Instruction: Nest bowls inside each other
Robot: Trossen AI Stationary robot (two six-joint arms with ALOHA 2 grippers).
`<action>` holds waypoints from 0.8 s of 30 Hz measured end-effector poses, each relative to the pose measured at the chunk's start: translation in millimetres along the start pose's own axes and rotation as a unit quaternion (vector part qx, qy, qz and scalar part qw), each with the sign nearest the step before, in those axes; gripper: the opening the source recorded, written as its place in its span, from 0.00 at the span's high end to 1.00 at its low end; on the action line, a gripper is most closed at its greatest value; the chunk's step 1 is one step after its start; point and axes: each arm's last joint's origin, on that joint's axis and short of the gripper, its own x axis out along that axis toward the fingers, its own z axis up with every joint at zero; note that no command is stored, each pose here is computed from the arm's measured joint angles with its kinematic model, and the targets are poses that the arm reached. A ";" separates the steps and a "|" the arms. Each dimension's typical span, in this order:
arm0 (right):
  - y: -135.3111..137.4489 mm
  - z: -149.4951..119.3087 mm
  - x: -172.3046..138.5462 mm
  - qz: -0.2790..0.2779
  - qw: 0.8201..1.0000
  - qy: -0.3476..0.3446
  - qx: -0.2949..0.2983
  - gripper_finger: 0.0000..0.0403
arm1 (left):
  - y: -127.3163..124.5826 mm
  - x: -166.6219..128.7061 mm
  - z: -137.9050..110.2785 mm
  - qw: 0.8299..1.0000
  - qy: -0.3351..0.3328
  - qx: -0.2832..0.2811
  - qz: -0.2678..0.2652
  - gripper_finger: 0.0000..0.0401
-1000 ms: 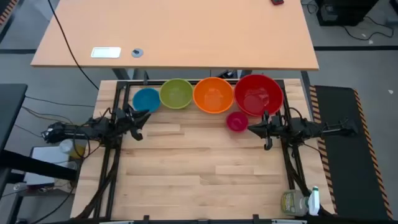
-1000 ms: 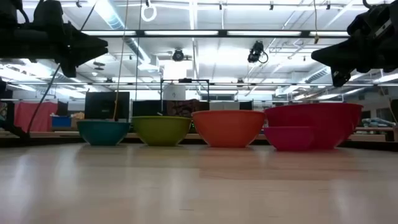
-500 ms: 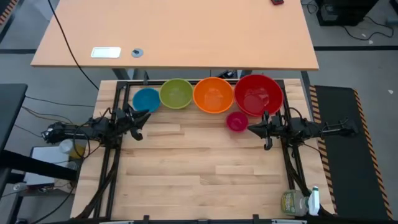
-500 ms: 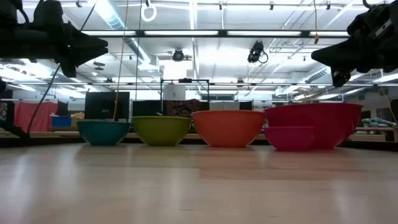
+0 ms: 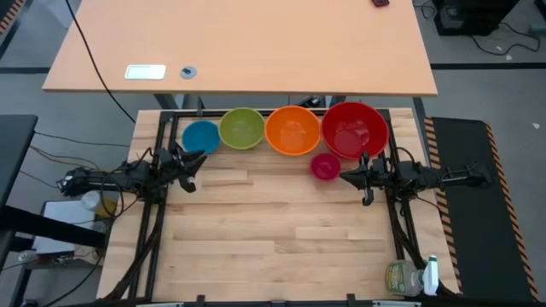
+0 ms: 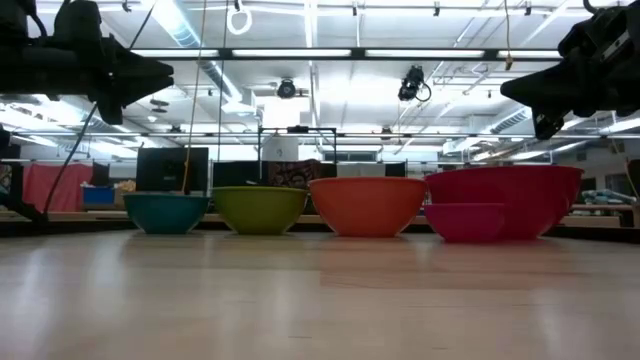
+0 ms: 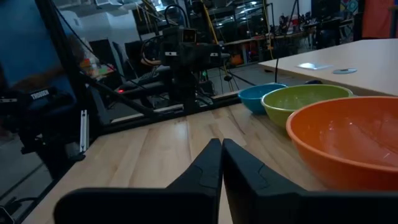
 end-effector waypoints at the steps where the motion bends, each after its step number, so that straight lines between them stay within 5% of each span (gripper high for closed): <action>1: 0.0 -0.1 0.0 0.000 1.000 0.000 0.000 0.94 | 0.0 0.0 0.1 1.000 0.000 0.000 0.000 0.71; 18: 0.0 -0.1 0.0 0.000 1.000 0.000 0.000 0.94 | 0.0 0.0 0.2 1.000 -0.001 -0.004 0.000 0.71; 24: 0.0 -0.1 0.0 0.000 1.000 0.000 0.000 0.94 | -0.7 -0.4 9.8 0.990 -0.044 -0.131 -0.008 0.71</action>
